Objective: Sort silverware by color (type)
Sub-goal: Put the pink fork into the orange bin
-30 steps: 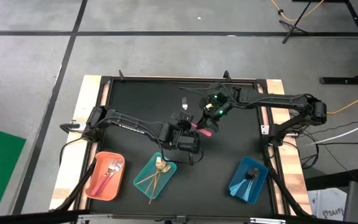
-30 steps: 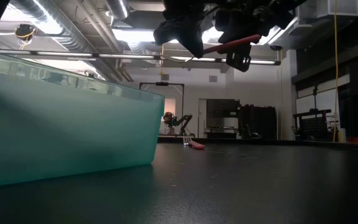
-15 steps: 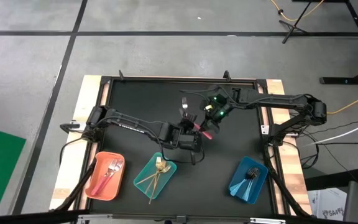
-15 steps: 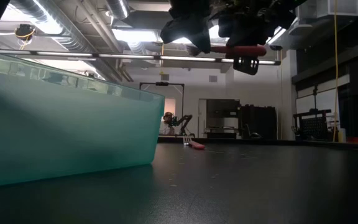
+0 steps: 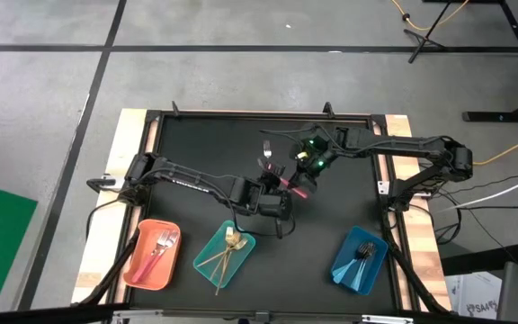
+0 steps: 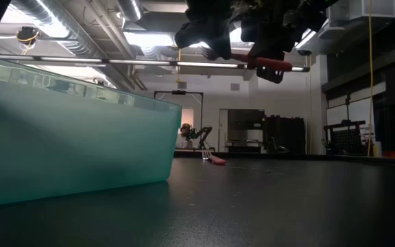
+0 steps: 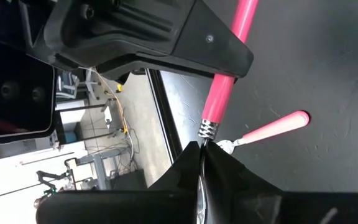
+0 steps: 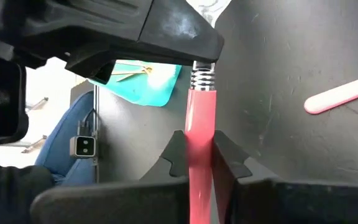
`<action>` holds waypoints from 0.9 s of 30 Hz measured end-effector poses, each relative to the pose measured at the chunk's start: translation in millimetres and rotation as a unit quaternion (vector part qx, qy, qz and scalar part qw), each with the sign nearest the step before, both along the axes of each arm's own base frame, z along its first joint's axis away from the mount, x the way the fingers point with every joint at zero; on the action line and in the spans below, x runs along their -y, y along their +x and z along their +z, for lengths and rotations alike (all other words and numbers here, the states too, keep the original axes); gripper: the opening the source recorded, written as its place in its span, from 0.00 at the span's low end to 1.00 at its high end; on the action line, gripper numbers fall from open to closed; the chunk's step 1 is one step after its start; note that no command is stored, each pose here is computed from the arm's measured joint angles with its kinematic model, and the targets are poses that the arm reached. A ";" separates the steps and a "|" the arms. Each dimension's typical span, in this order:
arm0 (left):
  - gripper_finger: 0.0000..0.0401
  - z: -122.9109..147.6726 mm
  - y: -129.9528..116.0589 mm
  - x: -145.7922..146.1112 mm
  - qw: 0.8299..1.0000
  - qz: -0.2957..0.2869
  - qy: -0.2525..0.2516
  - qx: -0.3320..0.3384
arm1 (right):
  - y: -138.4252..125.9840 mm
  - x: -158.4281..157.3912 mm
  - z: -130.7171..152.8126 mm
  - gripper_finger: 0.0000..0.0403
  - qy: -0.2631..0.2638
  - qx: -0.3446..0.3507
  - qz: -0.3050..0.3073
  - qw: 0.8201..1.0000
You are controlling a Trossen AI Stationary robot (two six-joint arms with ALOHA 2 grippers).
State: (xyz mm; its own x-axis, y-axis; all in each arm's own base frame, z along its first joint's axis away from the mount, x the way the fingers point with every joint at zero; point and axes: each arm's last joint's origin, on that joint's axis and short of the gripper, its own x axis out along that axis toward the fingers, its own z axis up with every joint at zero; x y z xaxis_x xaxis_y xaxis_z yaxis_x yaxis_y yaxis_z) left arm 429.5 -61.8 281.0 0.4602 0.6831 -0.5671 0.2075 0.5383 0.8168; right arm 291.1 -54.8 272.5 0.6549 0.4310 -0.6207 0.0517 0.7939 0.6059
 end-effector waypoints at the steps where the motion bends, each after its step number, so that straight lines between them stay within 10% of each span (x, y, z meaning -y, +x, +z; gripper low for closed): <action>1: 0.02 0.0 0.0 0.0 1.000 0.000 0.000 0.000 | 0.0 0.0 0.0 0.03 -0.003 0.002 0.002 1.000; 27: 0.26 3.1 -3.2 14.9 0.998 0.016 0.054 0.021 | 3.0 2.1 1.6 0.02 -0.036 0.017 -0.016 0.999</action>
